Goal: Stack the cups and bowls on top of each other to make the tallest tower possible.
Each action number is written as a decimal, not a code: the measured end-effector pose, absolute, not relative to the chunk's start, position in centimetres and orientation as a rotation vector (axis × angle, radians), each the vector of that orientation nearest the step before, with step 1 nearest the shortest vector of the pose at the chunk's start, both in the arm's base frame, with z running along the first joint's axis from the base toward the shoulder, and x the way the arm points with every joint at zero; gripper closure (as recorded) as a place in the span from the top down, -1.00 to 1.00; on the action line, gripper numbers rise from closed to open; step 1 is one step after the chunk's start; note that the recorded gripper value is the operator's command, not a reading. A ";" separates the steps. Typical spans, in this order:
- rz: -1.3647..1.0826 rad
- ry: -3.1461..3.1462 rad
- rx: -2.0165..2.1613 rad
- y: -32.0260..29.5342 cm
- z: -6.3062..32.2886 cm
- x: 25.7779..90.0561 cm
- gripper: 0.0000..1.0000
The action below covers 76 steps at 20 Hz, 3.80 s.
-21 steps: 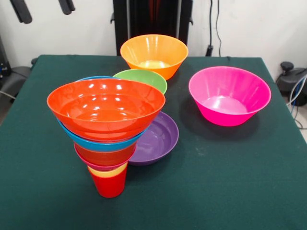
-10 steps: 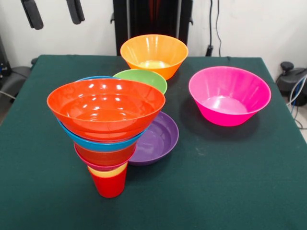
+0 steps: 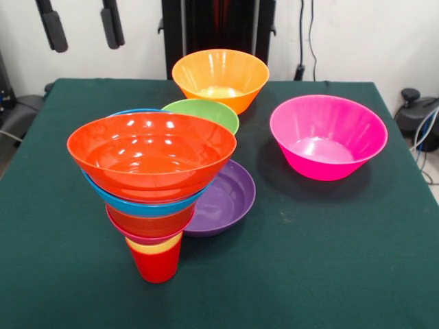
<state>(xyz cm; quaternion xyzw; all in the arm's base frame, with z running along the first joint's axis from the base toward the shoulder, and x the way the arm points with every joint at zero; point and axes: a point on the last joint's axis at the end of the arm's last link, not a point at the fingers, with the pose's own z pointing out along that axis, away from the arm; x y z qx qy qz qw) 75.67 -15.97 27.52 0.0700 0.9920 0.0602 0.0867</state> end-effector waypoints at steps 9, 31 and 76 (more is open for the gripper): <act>0.121 2.965 0.234 -12.4 26.5 75.3 1.00; -0.211 2.970 0.569 -2.2 26.0 71.6 1.00; -0.812 2.904 0.828 3.8 14.2 65.2 1.00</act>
